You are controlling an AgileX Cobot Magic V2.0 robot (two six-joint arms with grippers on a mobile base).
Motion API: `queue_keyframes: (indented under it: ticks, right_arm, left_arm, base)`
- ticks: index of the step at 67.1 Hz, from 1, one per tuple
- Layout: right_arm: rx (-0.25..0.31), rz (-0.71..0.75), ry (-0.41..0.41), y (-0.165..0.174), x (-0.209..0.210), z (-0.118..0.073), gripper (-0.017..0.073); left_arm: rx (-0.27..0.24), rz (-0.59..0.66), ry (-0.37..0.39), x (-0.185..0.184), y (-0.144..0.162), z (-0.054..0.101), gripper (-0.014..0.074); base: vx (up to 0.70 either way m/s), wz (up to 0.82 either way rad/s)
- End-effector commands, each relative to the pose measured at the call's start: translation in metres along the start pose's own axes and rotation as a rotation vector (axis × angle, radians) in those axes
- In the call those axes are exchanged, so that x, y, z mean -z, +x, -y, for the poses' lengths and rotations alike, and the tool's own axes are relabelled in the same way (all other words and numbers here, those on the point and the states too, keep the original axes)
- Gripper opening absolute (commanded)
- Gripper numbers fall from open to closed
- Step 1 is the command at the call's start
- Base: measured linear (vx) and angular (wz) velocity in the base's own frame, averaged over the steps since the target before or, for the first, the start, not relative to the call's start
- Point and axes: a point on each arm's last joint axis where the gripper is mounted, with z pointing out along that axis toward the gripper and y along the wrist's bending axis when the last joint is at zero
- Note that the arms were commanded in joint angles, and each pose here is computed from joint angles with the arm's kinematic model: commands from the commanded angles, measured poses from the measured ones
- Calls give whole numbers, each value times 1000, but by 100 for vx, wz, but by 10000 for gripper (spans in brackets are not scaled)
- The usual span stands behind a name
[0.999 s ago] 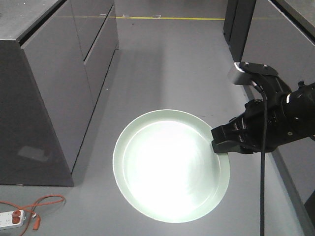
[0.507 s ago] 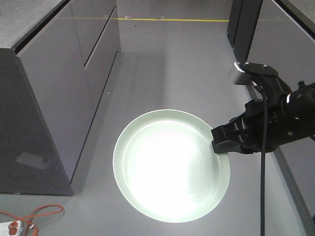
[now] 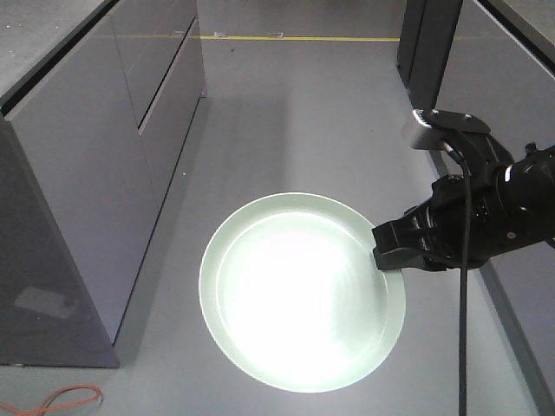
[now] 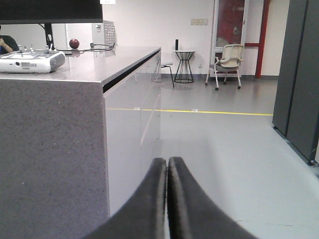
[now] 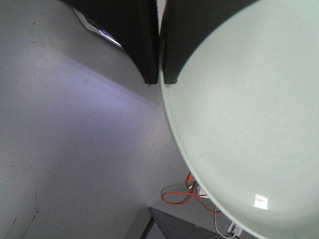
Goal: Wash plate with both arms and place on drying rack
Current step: 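Hold the plate in the right gripper while driving down the aisle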
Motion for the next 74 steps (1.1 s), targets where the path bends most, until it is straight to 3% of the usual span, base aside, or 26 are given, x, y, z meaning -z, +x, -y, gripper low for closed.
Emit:
queue_keyframes:
  ticks: [1, 74]
  right_arm:
    - [15, 94, -19, -7, 15, -8, -1]
    - [15, 94, -19, -7, 15, -8, -1]
  left_arm:
    - [9, 117, 11, 3, -17, 1, -6]
    - [9, 117, 11, 3, -17, 1, -6]
  base:
    - [15, -3]
    - [16, -1]
